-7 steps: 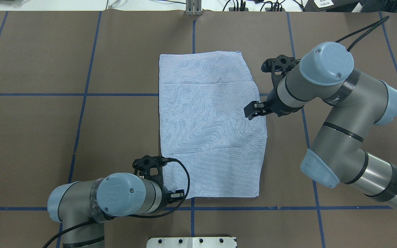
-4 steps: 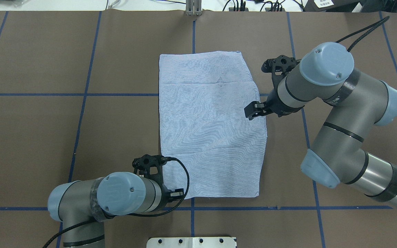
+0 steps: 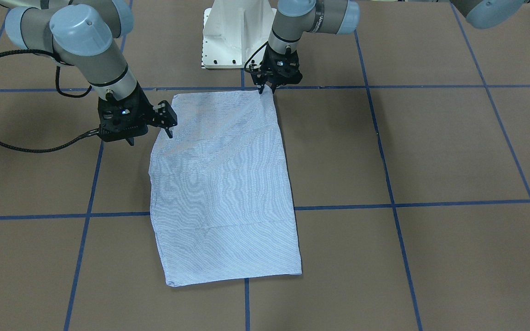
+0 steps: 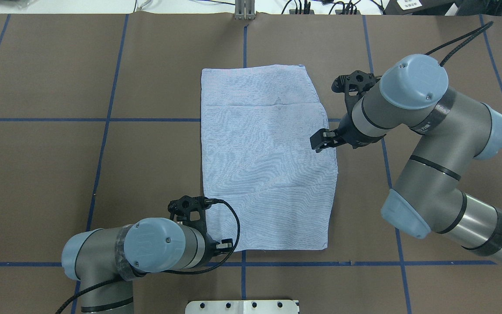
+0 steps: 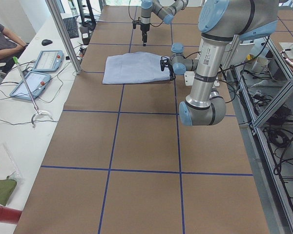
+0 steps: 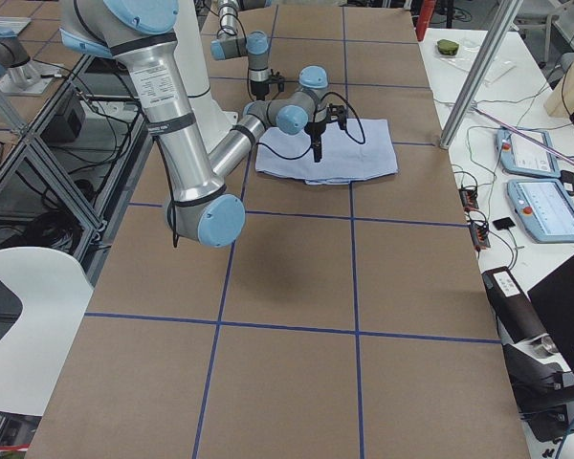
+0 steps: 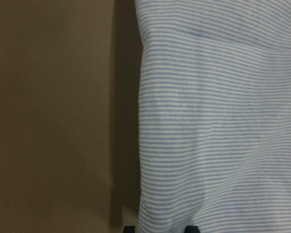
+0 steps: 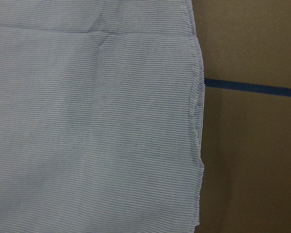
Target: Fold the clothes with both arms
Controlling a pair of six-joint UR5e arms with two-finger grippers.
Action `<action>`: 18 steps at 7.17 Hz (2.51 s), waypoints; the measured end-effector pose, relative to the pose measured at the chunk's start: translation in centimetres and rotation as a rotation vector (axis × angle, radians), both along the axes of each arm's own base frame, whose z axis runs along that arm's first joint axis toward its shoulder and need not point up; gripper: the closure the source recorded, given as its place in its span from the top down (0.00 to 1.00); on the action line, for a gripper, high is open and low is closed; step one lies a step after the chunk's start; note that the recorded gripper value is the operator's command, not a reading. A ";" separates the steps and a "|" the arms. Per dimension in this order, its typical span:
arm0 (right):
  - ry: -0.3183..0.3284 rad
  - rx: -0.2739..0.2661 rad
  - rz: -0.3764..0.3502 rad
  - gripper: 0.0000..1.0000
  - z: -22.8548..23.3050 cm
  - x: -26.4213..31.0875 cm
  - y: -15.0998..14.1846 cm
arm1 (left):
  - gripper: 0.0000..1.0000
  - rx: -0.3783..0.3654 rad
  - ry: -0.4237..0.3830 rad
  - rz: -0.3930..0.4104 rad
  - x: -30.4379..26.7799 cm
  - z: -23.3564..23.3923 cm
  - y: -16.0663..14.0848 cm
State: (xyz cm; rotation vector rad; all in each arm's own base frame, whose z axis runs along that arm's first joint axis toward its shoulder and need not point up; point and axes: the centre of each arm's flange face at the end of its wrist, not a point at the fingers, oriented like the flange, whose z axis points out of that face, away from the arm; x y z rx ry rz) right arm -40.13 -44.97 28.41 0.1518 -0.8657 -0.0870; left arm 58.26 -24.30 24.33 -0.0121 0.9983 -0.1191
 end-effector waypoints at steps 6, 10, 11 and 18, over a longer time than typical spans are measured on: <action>-0.031 -0.072 0.048 1.00 -0.5 -1.8 2.1 | 0.00 0.001 0.019 -0.031 -1.2 -1.0 -2.0; -0.103 -0.175 0.123 1.00 0.4 -6.9 8.2 | 0.00 -0.012 0.033 -0.004 -2.6 -1.4 -2.0; -0.108 -0.226 0.144 1.00 0.4 -8.0 9.8 | 0.00 -0.018 0.036 0.008 -2.6 -1.5 -1.7; 0.029 -0.556 0.431 1.00 3.5 -12.1 16.7 | 0.00 -0.022 0.039 0.019 -2.4 -1.6 -1.4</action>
